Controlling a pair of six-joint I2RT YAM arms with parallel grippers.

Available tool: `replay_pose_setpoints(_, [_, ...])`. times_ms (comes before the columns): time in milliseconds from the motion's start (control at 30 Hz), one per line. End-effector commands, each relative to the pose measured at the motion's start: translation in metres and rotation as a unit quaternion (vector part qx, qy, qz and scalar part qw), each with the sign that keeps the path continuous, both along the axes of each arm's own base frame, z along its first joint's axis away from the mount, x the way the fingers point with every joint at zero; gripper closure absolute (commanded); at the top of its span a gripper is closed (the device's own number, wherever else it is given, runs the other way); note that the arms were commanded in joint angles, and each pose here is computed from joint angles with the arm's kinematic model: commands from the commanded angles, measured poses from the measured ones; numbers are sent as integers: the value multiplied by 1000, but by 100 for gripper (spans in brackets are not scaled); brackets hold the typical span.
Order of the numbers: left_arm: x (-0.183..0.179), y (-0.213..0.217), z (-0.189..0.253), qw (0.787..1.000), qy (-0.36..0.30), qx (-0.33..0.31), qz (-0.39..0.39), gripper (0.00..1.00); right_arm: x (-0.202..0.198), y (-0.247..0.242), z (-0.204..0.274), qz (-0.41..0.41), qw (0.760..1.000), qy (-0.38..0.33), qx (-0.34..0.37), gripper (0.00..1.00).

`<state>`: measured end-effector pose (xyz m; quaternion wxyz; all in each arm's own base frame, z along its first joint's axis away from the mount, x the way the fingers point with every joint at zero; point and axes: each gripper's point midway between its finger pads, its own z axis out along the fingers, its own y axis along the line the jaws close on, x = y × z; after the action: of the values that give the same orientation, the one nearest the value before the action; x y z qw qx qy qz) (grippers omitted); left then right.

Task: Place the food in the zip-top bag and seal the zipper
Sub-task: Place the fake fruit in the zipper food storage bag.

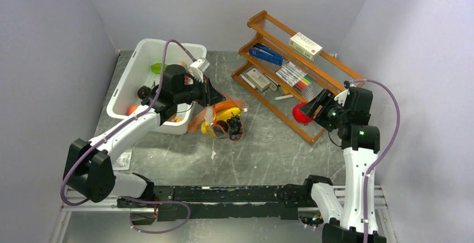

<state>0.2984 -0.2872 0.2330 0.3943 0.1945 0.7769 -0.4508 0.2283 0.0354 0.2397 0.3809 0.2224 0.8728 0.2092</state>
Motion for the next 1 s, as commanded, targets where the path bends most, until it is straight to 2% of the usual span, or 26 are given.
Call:
replay_pose_setpoints(0, [10, 3, 19, 999, -35, -13, 2, 93, 7, 18, 40, 53, 996, -74, 5, 70])
replay_pose_setpoints(400, [16, 1, 7, 1000, -25, 6, -11, 93, 25, 68, 61, 123, 985, -117, 43, 70])
replay_pose_setpoints(567, [17, 4, 4, 1000, -26, 14, -4, 93, 22, 137, 39, 176, 977, -96, 65, 69])
replay_pose_setpoints(733, [16, 1, 6, 1000, -25, 8, -13, 93, 6, 210, 51, 223, 966, -121, 45, 68])
replay_pose_setpoints(967, [9, 1, 7, 999, -24, 5, -25, 93, 2, 254, 25, 233, 965, -118, 1, 66])
